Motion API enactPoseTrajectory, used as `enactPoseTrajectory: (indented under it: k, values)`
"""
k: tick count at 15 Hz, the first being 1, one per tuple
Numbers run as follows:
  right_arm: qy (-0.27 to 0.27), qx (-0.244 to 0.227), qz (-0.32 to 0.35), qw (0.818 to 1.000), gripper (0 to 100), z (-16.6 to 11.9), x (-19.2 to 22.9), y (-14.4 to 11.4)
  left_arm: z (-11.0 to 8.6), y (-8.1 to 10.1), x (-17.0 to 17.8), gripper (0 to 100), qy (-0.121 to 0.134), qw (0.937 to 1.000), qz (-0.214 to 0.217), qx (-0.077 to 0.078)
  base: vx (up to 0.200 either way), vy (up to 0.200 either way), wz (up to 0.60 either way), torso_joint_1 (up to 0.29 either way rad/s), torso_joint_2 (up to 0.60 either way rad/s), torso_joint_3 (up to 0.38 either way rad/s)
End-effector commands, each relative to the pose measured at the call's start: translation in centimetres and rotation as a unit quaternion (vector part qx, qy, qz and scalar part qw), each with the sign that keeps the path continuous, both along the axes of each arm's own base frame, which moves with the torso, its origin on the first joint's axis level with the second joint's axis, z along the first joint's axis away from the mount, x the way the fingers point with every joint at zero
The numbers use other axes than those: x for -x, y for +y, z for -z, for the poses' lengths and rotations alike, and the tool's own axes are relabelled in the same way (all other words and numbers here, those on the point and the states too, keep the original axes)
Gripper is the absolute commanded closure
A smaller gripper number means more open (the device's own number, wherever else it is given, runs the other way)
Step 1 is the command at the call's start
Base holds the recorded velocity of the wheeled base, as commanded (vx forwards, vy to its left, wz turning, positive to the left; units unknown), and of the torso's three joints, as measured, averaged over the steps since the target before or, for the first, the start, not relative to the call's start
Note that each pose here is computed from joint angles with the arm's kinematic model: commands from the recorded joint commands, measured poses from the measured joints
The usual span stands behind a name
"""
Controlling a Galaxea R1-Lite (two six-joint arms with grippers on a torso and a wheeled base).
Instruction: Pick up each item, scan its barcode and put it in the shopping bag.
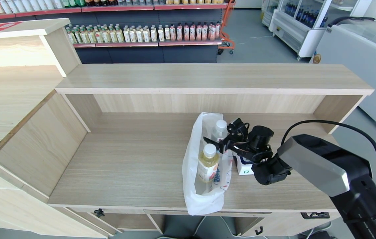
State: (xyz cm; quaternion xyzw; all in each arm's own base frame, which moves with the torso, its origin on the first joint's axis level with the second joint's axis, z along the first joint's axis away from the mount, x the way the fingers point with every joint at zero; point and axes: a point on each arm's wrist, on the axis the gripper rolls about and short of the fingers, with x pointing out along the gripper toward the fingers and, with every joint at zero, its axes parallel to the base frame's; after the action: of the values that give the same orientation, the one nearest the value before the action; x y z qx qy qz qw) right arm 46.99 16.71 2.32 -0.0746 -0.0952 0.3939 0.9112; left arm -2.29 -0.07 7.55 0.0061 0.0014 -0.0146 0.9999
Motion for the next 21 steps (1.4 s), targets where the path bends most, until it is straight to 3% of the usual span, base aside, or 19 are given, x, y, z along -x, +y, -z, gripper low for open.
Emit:
enactPoseTrajectory:
  k: [1,7,8,9,12,14,16,17,18,21]
  values:
    - [-0.011,-0.005,0.004,1.0,0,-1.9,0.0,-0.5,0.0,0.0,0.0,100,0.0,1.0,0.0,0.0,0.0,0.0,0.0,0.0,0.0,0.0]
    - [0.009,-0.066,-0.013,0.998,0,-10.6,3.7,-2.7,0.0,0.0,0.0,100,0.0,1.0,0.0,0.0,0.0,0.0,0.0,0.0,0.0,0.0]
    - [0.009,-0.067,-0.013,0.998,0,-10.9,3.9,-2.8,0.0,0.0,0.0,100,0.0,1.0,0.0,0.0,0.0,0.0,0.0,0.0,0.0,0.0]
    - [0.021,-0.073,-0.011,0.997,0,-13.8,6.6,-3.8,0.0,0.0,0.0,100,-0.001,1.0,0.0,0.0,0.0,0.0,0.0,0.0,0.0,0.0]
    - [0.06,-0.093,0.015,0.994,0,-17.4,12.5,-7.4,0.0,0.0,0.0,100,0.0,1.0,0.0,0.0,0.0,0.0,0.0,0.0,0.0,0.0]
    - [0.121,-0.081,0.082,0.986,0,-19.4,17.2,-12.1,0.0,0.0,0.0,100,0.0,1.0,0.0,0.0,0.0,0.0,0.0,0.0,0.0,0.0]
    - [0.18,-0.082,0.193,0.961,0,-22.5,23.4,-16.1,0.0,0.0,0.0,100,0.0,1.0,0.0,0.0,0.0,0.0,0.0,0.0,0.0,0.0]
    - [0.188,-0.08,0.221,0.954,0,-22.8,24.8,-16.7,0.0,0.0,0.0,100,0.0,1.0,0.0,0.0,0.0,0.0,0.0,0.0,0.0,0.0]
    - [0.197,-0.08,0.298,0.93,0,-22.6,28.9,-17.9,0.0,0.0,0.0,100,0.0,1.0,0.0,0.0,0.0,0.0,0.0,0.0,0.0,0.0]
    - [0.17,-0.058,0.349,0.92,0,-19.3,35.9,-17.8,0.0,0.0,0.0,100,-0.001,1.0,0.0,0.0,0.0,0.0,0.0,0.0,0.0,0.0]
